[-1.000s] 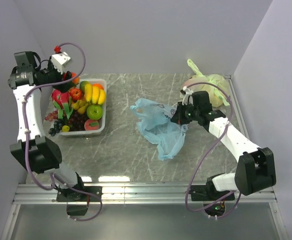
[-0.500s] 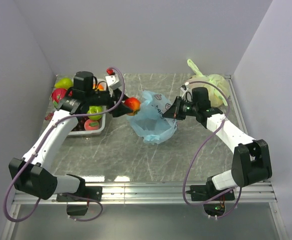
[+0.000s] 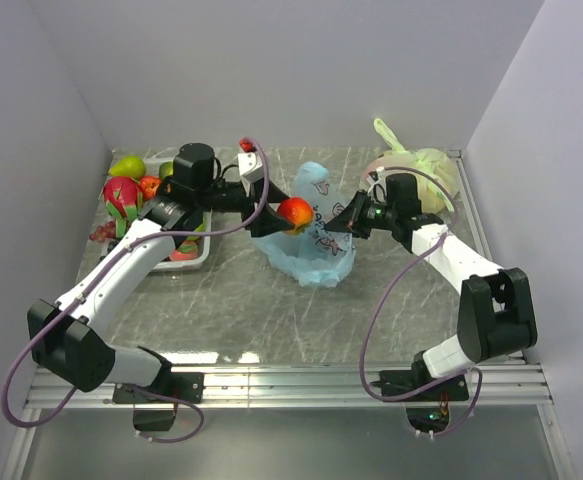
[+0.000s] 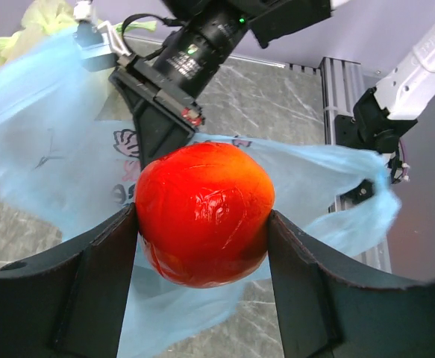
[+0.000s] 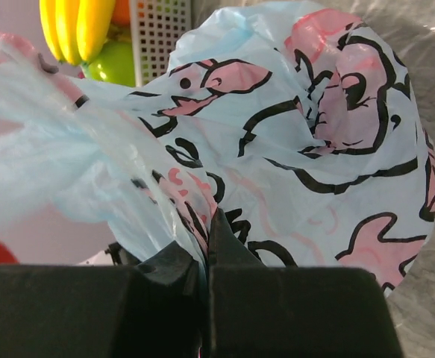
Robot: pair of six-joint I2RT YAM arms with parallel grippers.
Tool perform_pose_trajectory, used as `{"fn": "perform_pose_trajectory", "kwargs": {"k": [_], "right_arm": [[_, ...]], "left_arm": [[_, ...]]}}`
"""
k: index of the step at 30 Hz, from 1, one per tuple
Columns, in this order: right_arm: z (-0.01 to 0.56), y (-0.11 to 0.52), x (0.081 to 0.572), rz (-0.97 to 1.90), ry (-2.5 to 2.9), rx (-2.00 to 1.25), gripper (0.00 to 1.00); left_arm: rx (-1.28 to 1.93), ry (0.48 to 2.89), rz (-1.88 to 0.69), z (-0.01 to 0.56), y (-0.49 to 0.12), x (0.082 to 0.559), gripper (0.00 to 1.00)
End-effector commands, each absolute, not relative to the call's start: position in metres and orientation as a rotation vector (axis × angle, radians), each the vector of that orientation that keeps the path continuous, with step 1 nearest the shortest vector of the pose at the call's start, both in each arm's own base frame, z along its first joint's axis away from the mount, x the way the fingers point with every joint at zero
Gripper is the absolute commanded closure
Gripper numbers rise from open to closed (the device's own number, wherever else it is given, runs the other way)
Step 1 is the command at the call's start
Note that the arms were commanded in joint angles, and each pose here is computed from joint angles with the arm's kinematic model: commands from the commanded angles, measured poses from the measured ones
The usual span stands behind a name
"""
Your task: Place the fake fruits into the plastic bag and tie a complex knot
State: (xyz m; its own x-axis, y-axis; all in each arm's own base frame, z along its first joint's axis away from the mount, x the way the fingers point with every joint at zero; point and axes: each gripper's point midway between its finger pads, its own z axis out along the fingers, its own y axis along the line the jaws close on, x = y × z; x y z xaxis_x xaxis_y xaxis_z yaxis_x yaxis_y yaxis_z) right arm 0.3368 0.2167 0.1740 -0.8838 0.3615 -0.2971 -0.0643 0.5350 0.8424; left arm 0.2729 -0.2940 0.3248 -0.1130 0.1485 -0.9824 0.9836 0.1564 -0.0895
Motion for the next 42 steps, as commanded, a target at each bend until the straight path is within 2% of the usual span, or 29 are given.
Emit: {"fn": "perform_pose_trajectory", "kwargs": {"k": [1,5,8,16,20,22,23,26,27,29,31,37,42], "right_arm": [[0.177,0.210,0.350,1.297,2.312,0.296,1.00],[0.174,0.210,0.352,1.291,2.323,0.304,1.00],[0.173,0.212,0.351,1.309,2.332,0.293,1.00],[0.167,0.210,0.348,1.327,2.354,0.281,1.00],[0.167,0.206,0.348,1.318,2.346,0.298,1.00],[0.167,0.203,0.350,1.321,2.337,0.316,1.00],[0.165,0.201,0.352,1.320,2.337,0.334,1.00],[0.167,0.199,0.354,1.319,2.331,0.339,1.00],[0.167,0.199,0.356,1.315,2.329,0.338,1.00],[0.166,0.199,0.358,1.312,2.330,0.341,1.00],[0.164,0.200,0.359,1.313,2.335,0.347,1.00],[0.159,0.200,0.364,1.311,2.347,0.355,1.00],[0.155,0.201,0.364,1.321,2.354,0.377,1.00]], "left_arm": [[1.167,1.367,-1.074,0.353,-0.294,0.262,0.72],[1.134,1.346,-1.070,0.375,-0.287,0.249,0.73],[1.154,1.384,-1.080,0.362,-0.296,0.244,0.75],[0.988,1.516,-1.023,0.329,-0.323,0.317,0.71],[1.030,1.599,-1.002,0.293,-0.335,0.337,0.71],[1.072,1.672,-0.945,0.258,-0.334,0.345,0.62],[1.104,1.711,-0.935,0.240,-0.333,0.346,0.42],[1.282,1.703,-0.938,0.218,-0.324,0.328,0.27],[1.322,1.664,-0.940,0.223,-0.319,0.321,0.14],[1.392,1.599,-0.941,0.226,-0.312,0.303,0.03],[1.422,1.570,-0.943,0.227,-0.307,0.293,0.01],[1.451,1.563,-0.954,0.228,-0.290,0.286,0.01],[1.656,1.476,-0.947,0.207,-0.279,0.265,0.01]]}}
